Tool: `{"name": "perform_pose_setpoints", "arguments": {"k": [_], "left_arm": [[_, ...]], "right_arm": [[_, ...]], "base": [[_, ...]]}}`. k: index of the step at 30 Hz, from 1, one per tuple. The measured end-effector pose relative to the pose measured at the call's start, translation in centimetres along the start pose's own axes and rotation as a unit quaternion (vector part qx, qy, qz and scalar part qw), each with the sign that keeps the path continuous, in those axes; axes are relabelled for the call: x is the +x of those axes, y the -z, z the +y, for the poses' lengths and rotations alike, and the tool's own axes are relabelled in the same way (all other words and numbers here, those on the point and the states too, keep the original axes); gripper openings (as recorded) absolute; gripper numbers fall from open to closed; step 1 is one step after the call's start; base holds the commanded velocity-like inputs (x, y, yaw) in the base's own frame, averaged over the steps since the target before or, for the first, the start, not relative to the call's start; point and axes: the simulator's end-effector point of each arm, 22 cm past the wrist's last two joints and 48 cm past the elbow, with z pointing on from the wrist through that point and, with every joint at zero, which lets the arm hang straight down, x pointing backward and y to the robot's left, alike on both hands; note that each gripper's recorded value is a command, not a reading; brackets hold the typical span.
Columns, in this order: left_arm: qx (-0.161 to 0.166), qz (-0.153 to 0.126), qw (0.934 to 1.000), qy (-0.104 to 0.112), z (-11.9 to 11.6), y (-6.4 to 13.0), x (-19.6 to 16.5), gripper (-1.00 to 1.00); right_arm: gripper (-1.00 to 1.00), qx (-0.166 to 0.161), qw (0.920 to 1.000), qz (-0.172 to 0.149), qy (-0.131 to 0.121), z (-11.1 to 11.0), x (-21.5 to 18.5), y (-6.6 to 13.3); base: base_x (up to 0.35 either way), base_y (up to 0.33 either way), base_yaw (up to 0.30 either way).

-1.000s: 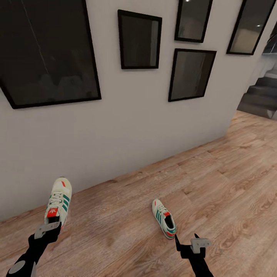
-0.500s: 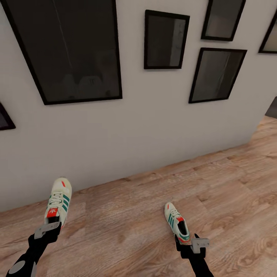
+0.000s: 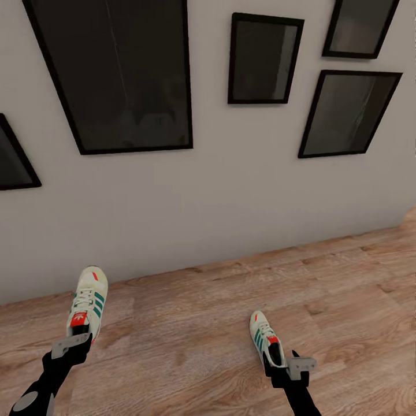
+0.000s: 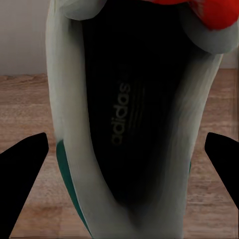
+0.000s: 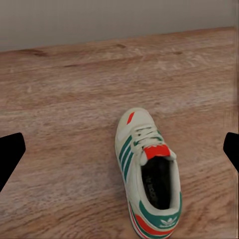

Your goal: Pick up the two gym shoes and the two sandals from the corridor floor and place them onto the hallstand (shoe rack) in the corridor, making sure they are on the rack and not on the floor. Arrange them so the two gym shoes are next to each other and the two sandals are next to each other.

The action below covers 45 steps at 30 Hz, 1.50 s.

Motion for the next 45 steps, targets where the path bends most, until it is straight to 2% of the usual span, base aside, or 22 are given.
{"name": "perform_pose_setpoints", "arguments": {"k": [11,29,45], "left_arm": [[0.0,0.0,1.0,0.001,-0.04,0.0,0.01,-1.0],[0.0,0.0,1.0,0.001,-0.01,0.0,-0.01,-1.0],[0.0,0.0,1.0,0.0,0.0,-0.01,0.01,-1.0]], "right_arm": [[1.0,-0.001,1.0,0.0,0.0,0.05,-0.03,0.0],[1.0,-0.002,1.0,0.0,0.0,0.13,0.01,0.01],[1.0,-0.003,1.0,0.0,-0.002,0.4,0.04,-0.01]], "base": [[0.0,-0.237,0.005],[-0.002,-0.013,0.0],[-0.203,-0.129,0.063]]}}
